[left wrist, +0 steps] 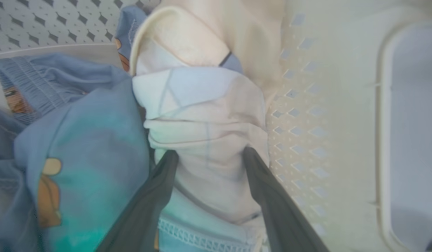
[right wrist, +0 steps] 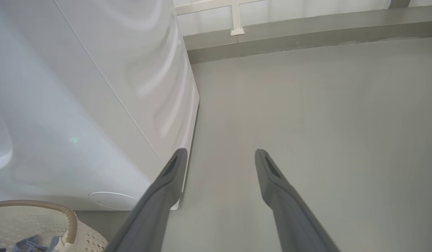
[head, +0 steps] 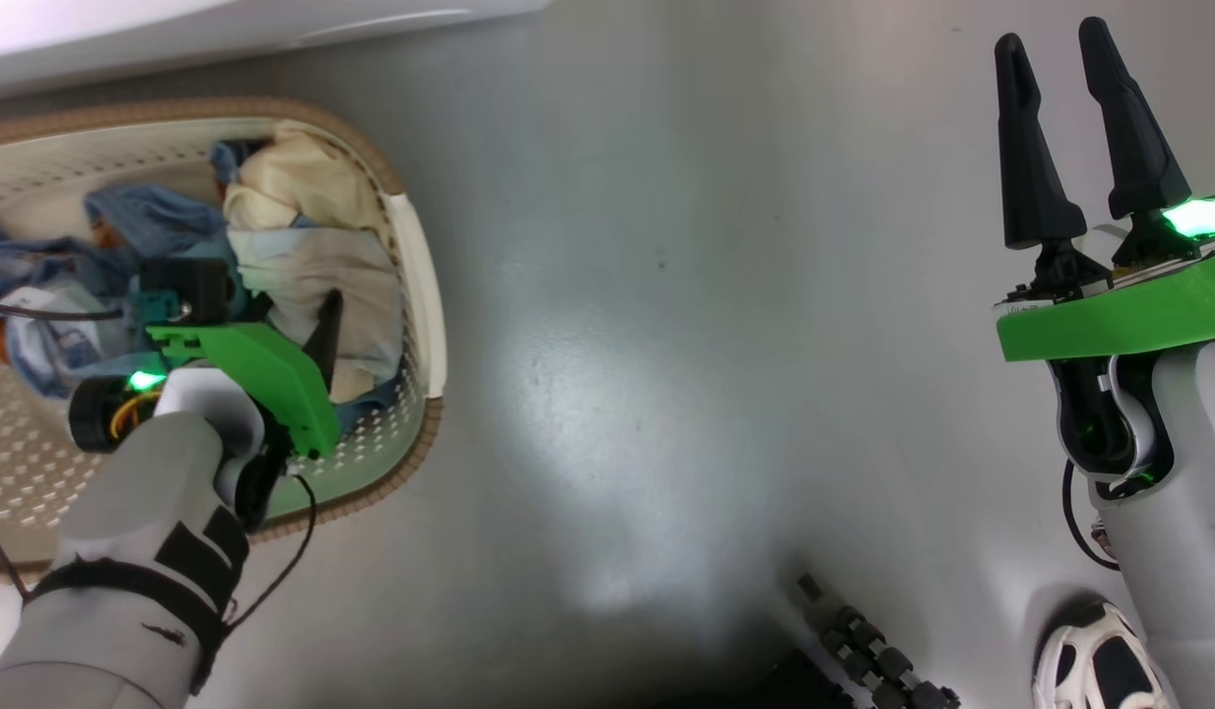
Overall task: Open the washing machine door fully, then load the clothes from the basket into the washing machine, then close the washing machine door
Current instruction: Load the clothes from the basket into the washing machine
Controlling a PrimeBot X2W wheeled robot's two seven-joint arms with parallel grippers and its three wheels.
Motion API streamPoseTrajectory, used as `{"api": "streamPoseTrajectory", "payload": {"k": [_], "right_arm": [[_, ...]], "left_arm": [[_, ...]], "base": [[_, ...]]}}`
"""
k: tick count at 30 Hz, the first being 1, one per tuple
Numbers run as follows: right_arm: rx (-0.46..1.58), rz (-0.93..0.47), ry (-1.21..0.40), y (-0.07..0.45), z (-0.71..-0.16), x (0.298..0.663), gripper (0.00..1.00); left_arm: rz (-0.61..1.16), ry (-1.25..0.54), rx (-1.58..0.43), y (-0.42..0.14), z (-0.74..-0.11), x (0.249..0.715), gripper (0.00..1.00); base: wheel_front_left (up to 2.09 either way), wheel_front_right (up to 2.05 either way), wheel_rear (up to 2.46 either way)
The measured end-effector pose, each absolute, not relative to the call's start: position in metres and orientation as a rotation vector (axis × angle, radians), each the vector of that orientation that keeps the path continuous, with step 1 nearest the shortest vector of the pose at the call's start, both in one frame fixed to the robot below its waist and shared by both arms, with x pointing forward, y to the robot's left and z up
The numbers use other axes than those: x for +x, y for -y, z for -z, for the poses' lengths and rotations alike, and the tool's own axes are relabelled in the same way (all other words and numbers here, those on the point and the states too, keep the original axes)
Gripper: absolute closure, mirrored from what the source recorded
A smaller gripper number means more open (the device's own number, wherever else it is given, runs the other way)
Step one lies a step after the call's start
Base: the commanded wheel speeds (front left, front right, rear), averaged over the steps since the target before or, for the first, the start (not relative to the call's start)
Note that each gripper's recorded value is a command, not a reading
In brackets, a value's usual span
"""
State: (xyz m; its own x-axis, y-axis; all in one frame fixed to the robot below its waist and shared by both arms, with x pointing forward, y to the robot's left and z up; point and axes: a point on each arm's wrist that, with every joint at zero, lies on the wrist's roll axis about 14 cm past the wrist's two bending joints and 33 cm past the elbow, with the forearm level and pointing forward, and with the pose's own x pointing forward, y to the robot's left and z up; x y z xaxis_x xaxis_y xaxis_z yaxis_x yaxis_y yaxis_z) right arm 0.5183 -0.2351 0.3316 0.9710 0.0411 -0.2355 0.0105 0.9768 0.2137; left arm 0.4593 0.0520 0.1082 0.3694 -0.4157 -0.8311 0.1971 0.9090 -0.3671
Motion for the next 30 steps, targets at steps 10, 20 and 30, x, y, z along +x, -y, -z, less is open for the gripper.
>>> {"api": "streamPoseTrajectory", "payload": {"k": [10, 20, 30], "right_arm": [[0.199, 0.006, -0.257, 0.244, -0.329, 0.512, 0.0], [0.207, -0.01, -0.237, 0.238, -0.338, 0.515, 0.0], [0.223, -0.04, -0.172, 0.227, -0.371, 0.518, 0.0]], "left_arm": [[0.417, -1.167, -0.186, -0.05, -0.093, 0.455, 0.45], [0.403, -1.142, -0.186, -0.053, -0.104, 0.46, 1.0], [0.332, -1.02, -0.235, -0.066, -0.145, 0.466, 1.0]], "base": [[0.0, 0.0, 0.0], [0.0, 0.0, 0.0], [0.0, 0.0, 0.0]]}}
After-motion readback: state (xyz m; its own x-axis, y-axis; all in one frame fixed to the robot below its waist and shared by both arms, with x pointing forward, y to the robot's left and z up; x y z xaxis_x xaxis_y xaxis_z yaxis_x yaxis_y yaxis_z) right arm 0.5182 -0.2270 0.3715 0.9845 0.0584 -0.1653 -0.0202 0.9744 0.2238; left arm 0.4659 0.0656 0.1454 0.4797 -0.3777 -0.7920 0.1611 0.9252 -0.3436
